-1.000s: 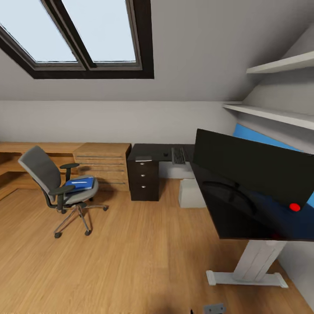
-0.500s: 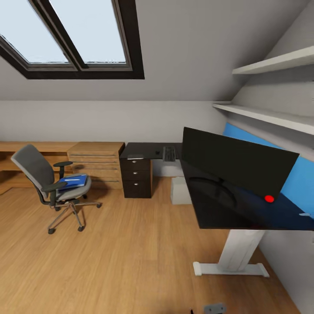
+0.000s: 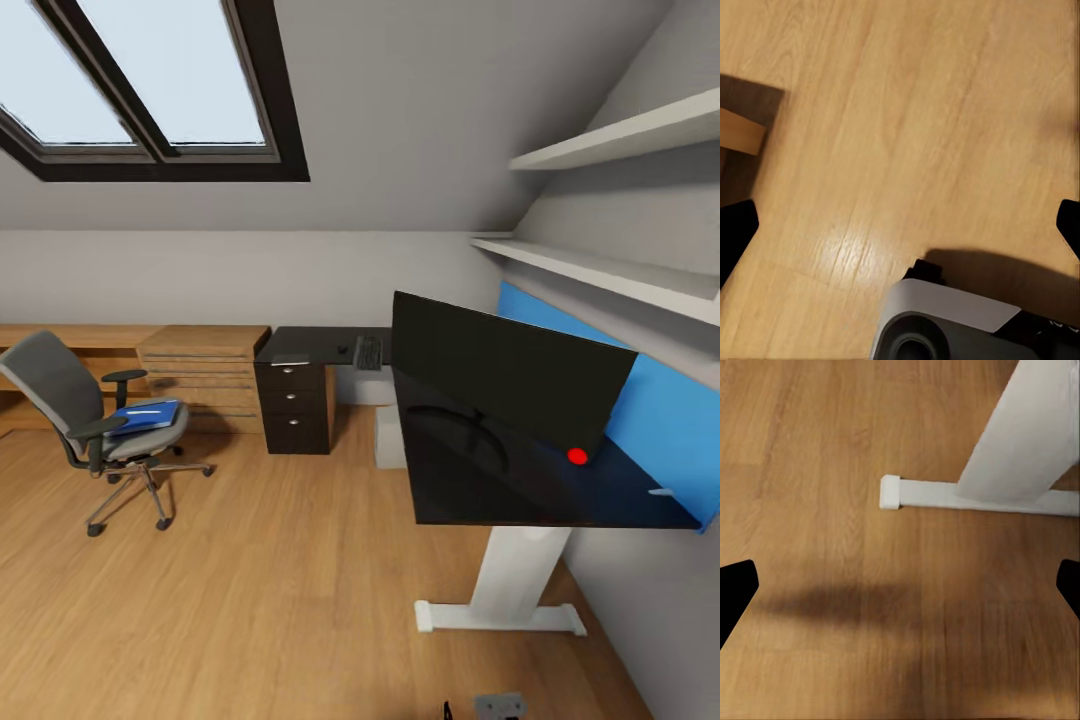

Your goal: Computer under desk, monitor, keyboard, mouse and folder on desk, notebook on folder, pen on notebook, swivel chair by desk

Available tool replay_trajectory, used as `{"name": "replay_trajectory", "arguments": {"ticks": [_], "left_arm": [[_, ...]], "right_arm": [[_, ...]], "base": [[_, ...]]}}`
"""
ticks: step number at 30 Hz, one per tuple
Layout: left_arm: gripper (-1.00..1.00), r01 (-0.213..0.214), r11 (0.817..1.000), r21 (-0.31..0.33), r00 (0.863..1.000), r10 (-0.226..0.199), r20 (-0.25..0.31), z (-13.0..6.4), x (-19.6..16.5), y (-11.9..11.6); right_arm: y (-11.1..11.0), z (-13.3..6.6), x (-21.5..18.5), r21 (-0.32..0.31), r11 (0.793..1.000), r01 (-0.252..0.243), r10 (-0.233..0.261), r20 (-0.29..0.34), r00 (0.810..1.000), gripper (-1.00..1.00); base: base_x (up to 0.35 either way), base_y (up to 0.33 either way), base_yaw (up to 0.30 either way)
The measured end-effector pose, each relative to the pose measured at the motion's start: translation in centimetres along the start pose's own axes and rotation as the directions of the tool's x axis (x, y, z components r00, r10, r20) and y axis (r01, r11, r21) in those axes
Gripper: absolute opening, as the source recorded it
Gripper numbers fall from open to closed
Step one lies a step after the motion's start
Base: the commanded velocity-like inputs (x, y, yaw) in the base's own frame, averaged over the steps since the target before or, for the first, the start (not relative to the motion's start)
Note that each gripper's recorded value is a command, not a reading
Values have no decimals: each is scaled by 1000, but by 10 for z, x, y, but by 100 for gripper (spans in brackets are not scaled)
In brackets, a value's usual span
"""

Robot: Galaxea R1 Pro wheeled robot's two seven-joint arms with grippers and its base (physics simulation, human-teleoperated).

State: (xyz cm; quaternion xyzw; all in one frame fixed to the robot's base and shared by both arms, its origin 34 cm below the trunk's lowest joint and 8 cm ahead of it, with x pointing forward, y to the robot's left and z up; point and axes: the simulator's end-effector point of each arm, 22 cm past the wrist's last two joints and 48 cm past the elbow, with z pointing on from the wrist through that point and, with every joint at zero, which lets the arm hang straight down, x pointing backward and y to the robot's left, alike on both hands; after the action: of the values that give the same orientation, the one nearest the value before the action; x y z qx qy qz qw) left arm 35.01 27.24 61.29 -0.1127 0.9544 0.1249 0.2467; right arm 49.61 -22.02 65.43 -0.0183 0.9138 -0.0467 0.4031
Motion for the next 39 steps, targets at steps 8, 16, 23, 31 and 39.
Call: {"name": "replay_trajectory", "arguments": {"ticks": [8,16,23,31,39], "left_arm": [[100,1,1000,-2,1000,-1,1,0,0,1],[100,2,1000,-3,1000,-2,1,0,0,2],[100,10,1000,-8,1000,-10,16,1,-4,5],[100,24,1000,-17,999,-23,50,2,-12,11],[100,26,999,-18,998,-25,54,2,-13,12]], "right_arm": [[-68,18,-59,168,955,-246,224,140,965,100],[-143,23,-135,211,829,-518,436,337,835,100],[-179,15,-262,32,757,-652,593,383,708,100],[-282,-15,-308,-6,565,-825,747,429,508,100],[-316,-27,-312,-50,469,-882,790,471,393,100]], "base": [[0,-50,0],[0,-4,0],[0,0,0],[0,-27,0],[0,-232,0]]}}
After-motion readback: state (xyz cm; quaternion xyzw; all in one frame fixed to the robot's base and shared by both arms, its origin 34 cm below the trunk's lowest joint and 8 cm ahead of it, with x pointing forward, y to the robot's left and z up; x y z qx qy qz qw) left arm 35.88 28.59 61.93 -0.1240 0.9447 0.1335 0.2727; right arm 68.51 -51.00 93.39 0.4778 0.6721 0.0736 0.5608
